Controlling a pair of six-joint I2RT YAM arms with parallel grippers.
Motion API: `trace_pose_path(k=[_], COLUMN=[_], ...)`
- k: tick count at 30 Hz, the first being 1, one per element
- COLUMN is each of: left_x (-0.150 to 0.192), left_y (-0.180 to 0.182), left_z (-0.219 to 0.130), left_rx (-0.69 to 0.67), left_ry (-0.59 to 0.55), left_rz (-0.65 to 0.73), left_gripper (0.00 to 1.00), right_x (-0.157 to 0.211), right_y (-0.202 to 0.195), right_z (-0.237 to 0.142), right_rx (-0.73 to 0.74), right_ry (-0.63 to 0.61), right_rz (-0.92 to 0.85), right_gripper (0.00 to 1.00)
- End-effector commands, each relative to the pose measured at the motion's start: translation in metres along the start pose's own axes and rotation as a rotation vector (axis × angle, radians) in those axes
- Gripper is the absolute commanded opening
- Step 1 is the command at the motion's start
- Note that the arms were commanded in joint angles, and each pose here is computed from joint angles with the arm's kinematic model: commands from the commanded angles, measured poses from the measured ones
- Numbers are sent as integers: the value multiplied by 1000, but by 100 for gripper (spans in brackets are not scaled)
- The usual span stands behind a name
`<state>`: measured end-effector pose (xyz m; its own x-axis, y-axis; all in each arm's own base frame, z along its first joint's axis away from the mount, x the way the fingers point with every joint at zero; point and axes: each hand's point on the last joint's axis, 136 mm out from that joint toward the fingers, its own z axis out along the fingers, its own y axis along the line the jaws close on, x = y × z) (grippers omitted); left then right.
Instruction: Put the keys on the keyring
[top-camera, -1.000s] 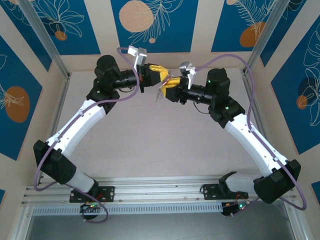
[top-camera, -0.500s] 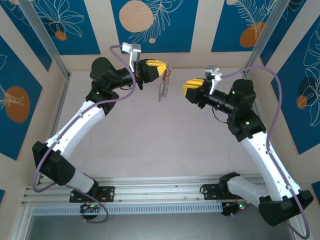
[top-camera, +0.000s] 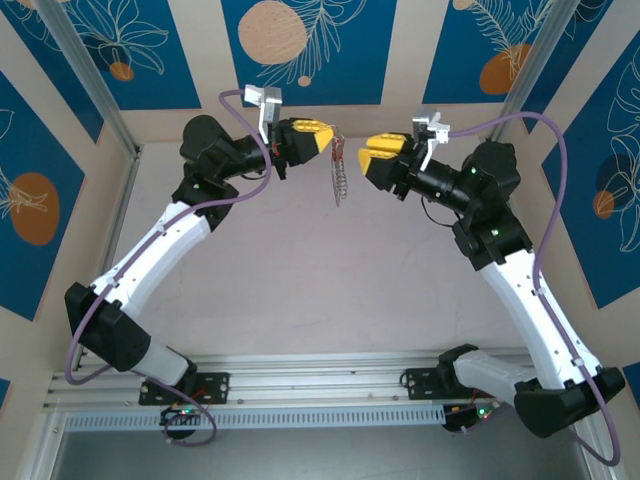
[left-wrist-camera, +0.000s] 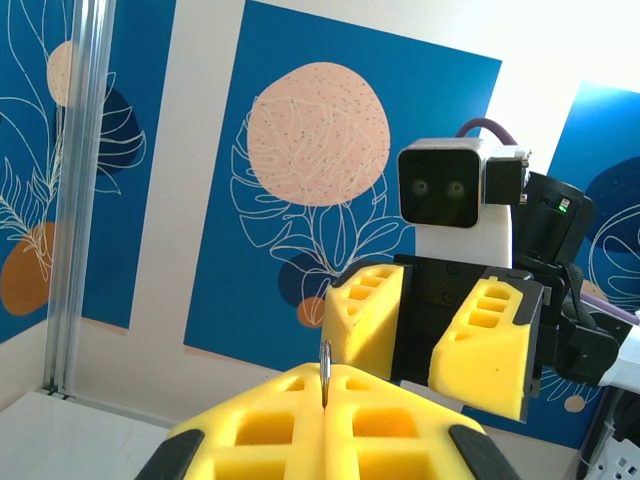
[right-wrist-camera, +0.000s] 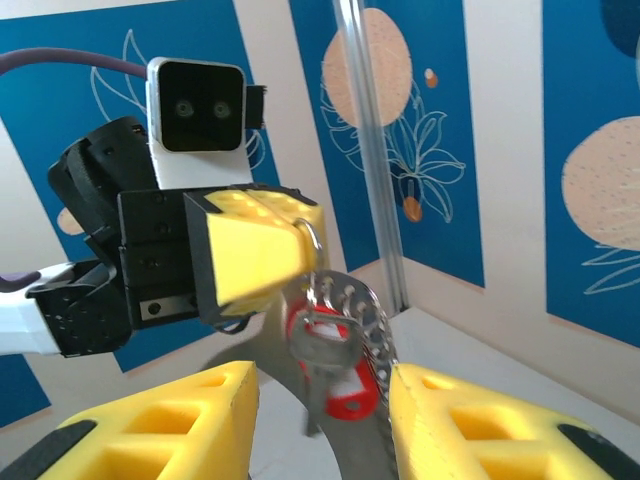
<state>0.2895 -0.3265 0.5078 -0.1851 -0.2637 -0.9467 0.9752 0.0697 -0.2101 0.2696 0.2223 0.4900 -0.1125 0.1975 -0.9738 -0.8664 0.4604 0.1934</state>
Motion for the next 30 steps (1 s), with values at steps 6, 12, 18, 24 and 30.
trace_pose_path(k=[6,12,18,24,30], left_x=[-20,-20,-20,-20,-20], left_y=[-24,-23,-25,-26,-22], left_z=[-2,-2,-2,-2,-3], left_rx=[33,32,32,34,8], left_ry=[-47,-44,-44,-43,-53], left_rz=[64,65,67,66,64], left_gripper=[0,0,0,0,0], right_x=[-15,-13,-9,-7,3], right_y=[13,12,13,19,23], right_z=[17,25,31,36,38], right_rx=[-67,-83,-95,-117,-113], right_ry=[-32,-21,-6,11,55], right_rz=[-37,-32,-26,-33,-45], right_gripper=[39,35,27,9,0])
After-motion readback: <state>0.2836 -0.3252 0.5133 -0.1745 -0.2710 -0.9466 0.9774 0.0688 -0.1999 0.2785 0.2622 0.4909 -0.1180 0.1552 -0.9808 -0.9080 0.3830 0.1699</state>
